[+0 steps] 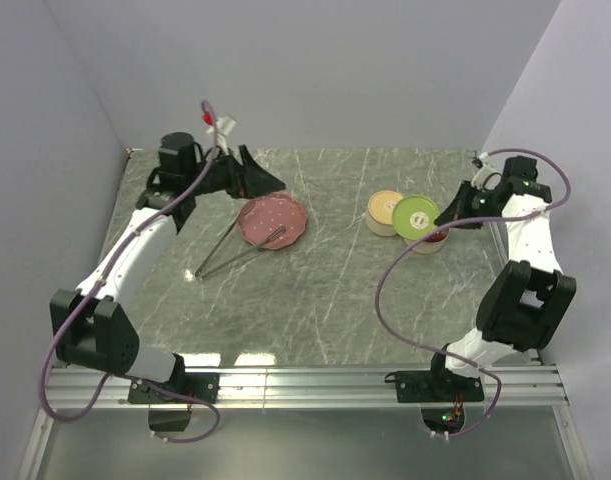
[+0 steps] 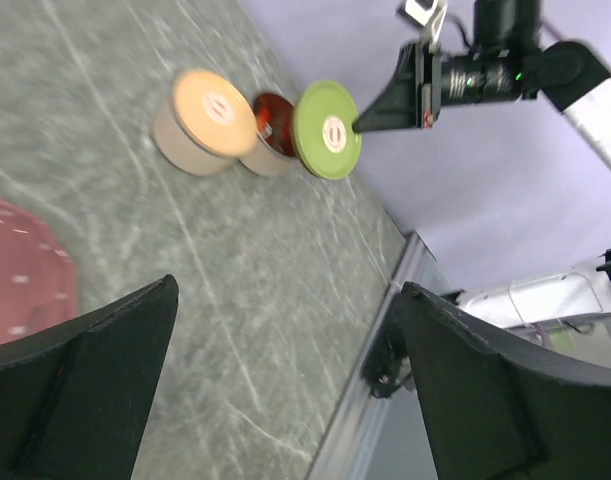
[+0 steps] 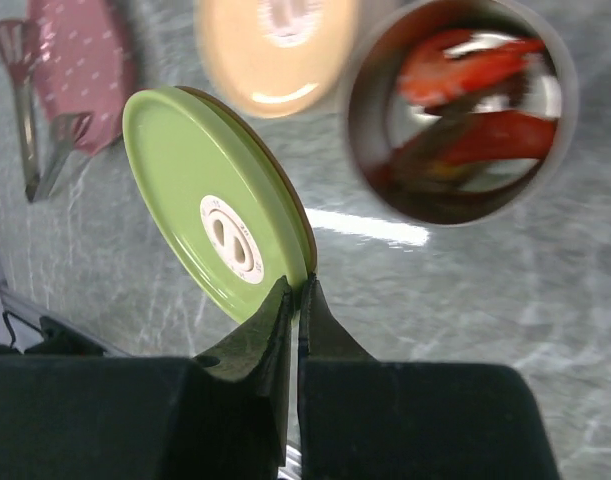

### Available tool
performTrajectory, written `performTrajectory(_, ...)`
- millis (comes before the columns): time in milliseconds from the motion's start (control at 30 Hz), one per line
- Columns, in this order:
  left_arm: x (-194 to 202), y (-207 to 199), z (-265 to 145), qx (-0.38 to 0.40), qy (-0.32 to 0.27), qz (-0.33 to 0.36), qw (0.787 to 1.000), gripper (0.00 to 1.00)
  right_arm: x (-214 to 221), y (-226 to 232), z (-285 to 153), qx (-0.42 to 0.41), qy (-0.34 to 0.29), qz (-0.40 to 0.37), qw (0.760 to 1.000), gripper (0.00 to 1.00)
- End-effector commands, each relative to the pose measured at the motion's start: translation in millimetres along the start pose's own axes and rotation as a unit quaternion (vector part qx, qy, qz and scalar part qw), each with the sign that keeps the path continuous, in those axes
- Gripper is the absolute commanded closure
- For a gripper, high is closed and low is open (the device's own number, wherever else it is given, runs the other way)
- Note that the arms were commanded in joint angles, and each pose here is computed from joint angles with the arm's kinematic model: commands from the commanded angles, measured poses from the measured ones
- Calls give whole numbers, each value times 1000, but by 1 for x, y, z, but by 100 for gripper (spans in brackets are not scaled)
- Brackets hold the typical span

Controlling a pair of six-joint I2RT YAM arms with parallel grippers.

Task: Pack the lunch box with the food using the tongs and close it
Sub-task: Put the lid back on the lunch box

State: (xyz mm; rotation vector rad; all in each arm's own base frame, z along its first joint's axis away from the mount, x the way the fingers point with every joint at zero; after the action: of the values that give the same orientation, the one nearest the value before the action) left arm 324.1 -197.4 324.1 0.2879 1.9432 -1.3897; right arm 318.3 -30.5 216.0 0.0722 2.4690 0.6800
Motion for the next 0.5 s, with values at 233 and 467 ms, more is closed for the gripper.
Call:
performTrajectory(233, -20, -19, -55, 2, -41, 47, 998, 1, -30, -65, 5, 12, -3, 68, 998, 100)
performTrajectory(467, -23, -18, -58, -5, -46, 44, 998, 1, -38, -82, 18, 31, 3, 93, 995, 100)
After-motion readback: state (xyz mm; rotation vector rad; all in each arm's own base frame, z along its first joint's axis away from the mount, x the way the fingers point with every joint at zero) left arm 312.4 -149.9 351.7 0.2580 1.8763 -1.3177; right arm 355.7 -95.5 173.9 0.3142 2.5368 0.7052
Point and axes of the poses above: each gripper's point midway between its finger pads, its own z axis out along the fingers, its own y axis along the line the jaws close on, x = y × z, the point moved 5 cm from there along -z, back along the fingers, and after that the axes turned 5 degrees about -z, right-handed, at the moved point
